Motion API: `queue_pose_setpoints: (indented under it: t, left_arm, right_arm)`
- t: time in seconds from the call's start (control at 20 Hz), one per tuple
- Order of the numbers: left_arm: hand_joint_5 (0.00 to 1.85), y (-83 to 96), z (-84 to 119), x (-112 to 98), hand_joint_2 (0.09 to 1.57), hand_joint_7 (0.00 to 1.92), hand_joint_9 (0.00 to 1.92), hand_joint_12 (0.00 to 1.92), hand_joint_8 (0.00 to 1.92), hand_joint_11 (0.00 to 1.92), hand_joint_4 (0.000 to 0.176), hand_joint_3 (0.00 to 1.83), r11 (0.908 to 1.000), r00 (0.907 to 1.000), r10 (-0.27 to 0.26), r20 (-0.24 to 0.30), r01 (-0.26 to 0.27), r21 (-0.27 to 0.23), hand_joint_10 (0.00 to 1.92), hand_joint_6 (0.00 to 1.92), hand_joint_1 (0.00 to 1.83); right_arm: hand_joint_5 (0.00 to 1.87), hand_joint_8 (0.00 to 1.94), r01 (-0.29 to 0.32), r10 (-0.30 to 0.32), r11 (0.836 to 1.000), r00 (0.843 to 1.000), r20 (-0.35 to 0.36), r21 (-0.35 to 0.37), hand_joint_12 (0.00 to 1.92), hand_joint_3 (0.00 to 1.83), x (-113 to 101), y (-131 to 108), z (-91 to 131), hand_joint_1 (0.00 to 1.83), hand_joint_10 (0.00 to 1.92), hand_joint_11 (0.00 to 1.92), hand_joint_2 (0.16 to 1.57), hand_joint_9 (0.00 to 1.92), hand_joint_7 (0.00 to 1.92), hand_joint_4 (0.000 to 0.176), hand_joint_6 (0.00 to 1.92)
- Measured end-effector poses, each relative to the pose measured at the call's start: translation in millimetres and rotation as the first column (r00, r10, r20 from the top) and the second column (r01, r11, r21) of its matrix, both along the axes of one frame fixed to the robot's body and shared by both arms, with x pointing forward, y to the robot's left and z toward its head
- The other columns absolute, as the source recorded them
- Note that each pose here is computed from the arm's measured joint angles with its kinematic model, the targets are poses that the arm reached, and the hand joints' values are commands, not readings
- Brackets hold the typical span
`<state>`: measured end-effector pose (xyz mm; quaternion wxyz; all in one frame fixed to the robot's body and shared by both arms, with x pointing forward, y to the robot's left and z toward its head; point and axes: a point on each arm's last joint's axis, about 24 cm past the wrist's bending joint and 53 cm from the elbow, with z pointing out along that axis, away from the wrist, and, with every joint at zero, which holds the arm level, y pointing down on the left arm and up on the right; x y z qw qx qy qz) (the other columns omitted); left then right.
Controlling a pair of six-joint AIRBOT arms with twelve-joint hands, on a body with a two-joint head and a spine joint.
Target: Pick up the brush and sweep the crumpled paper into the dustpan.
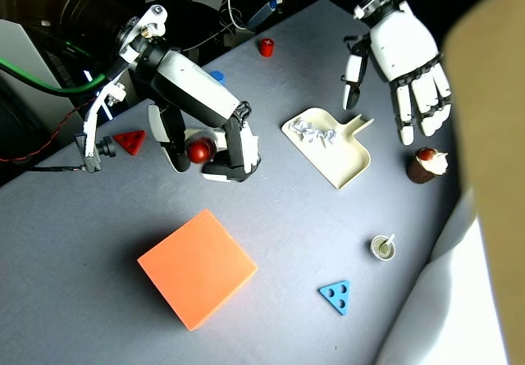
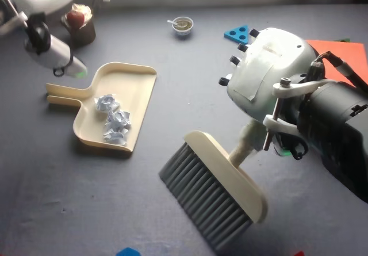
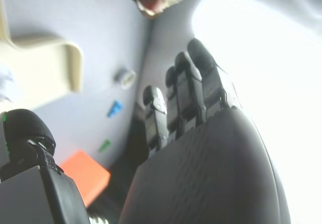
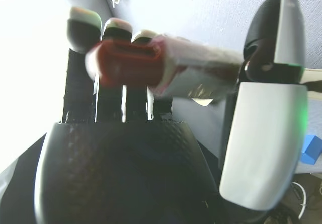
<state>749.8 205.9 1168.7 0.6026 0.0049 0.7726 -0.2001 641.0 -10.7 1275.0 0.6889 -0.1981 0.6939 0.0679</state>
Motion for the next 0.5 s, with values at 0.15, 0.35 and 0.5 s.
queue_pose_setpoints:
  t: [0.15,0.35,0.5]
  left_arm:
    - [0.33,-8.6,24.3,-6.1,0.9,0.23,0.26,0.55,0.01,0.05,0.144,0.0,0.9992,0.9998,-0.009,0.015,0.009,-0.04,0.01,0.01,0.89]
    - [0.36,-29.5,35.7,-18.5,0.88,0.25,0.28,0.53,0.0,0.08,0.138,0.0,0.9956,0.9976,-0.068,0.003,0.069,-0.064,0.0,0.0,0.88]
    - [0.36,-29.3,44.1,-20.0,0.89,0.25,0.29,0.53,0.01,0.1,0.139,0.0,0.994,0.997,-0.077,0.007,0.077,-0.077,0.01,0.0,0.87]
  right_arm:
    - [0.45,0.14,0.005,-0.004,1.0,0.998,-0.056,0.011,1.52,0.0,-2.9,-2.5,-10.3,0.61,0.73,0.03,0.7,0.35,0.53,0.051,0.02]
    - [0.25,0.01,0.002,0.0,1.0,0.999,-0.049,0.03,0.68,0.0,-4.8,-2.0,-11.7,0.64,0.03,0.06,0.69,0.35,0.4,0.0,0.01]
    - [0.15,0.0,0.003,-0.002,1.0,0.998,-0.061,0.031,0.16,0.0,-4.3,-5.5,-19.6,0.61,0.0,0.13,0.69,0.2,0.23,0.0,0.0]
